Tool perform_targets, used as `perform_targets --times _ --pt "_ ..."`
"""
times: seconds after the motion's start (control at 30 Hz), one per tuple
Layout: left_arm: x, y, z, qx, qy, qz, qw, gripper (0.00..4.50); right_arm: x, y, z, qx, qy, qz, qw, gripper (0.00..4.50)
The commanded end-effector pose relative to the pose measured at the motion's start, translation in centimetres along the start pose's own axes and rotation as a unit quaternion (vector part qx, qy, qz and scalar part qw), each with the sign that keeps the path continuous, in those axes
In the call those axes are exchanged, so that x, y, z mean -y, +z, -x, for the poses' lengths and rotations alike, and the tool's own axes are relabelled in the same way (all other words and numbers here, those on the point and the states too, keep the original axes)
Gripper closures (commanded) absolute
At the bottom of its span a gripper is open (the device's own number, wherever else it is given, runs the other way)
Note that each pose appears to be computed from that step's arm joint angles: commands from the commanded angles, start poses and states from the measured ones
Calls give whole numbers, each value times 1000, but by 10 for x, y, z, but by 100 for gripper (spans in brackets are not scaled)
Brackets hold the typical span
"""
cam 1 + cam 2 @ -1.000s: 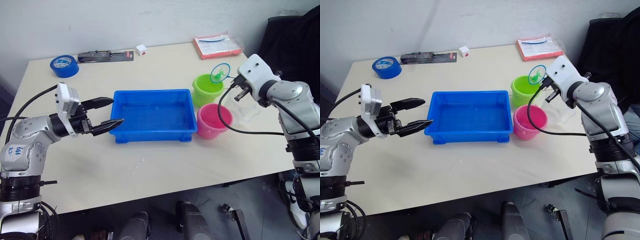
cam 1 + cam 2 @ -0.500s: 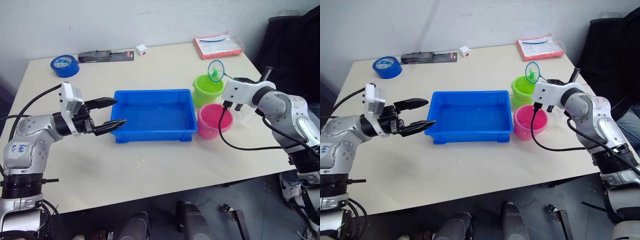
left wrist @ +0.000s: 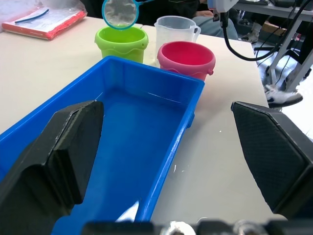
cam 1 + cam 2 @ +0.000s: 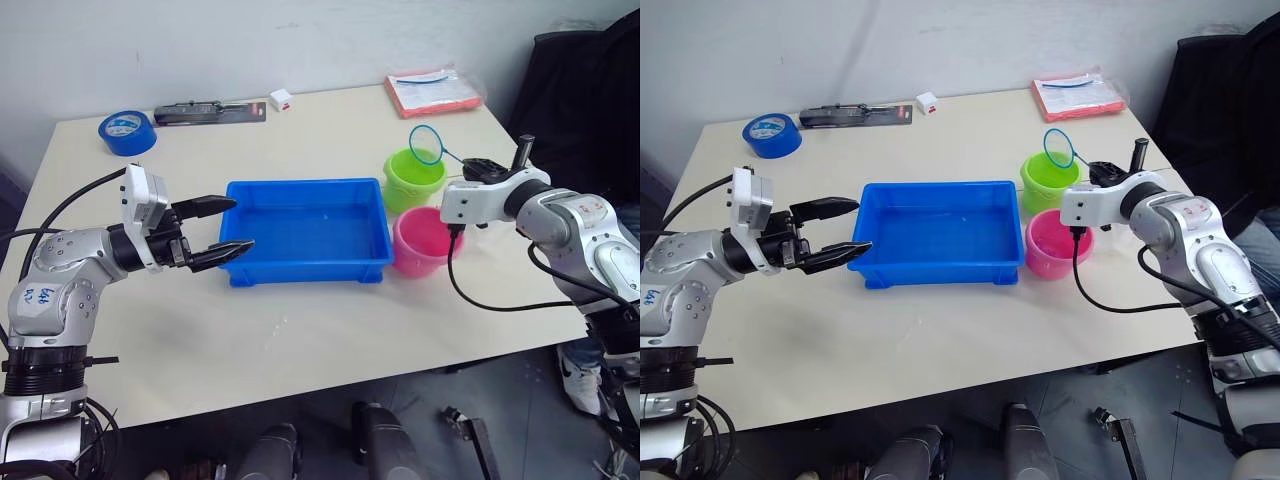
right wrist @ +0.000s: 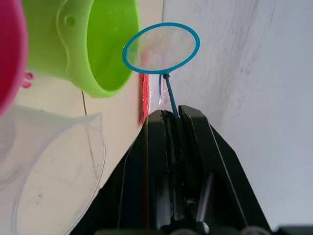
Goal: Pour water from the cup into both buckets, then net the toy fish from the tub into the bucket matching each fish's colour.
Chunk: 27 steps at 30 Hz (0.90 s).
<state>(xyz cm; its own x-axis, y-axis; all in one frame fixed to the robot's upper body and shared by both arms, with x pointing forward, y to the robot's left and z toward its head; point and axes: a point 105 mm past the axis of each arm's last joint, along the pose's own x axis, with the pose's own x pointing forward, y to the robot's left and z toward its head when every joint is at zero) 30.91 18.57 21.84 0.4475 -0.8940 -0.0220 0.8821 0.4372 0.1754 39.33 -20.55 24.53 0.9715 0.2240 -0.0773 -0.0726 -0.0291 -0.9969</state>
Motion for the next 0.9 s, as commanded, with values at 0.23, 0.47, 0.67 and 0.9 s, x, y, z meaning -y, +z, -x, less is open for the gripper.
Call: perform_targets --times 0.23,0.47,0.67,0.9 --pt "1 17 16 -9 -3 -6 1000 0 43 32 29 140 67 -306 939 371" --pt "8 11 22 -85 7 -28 996 0 28 92 63 317 276 -438 795 371" --pt "29 10 26 -102 -39 -25 994 0 -18 123 82 347 441 -413 717 371" --pt "60 -12 19 -138 -109 14 984 0 -72 155 76 353 480 -402 695 371"
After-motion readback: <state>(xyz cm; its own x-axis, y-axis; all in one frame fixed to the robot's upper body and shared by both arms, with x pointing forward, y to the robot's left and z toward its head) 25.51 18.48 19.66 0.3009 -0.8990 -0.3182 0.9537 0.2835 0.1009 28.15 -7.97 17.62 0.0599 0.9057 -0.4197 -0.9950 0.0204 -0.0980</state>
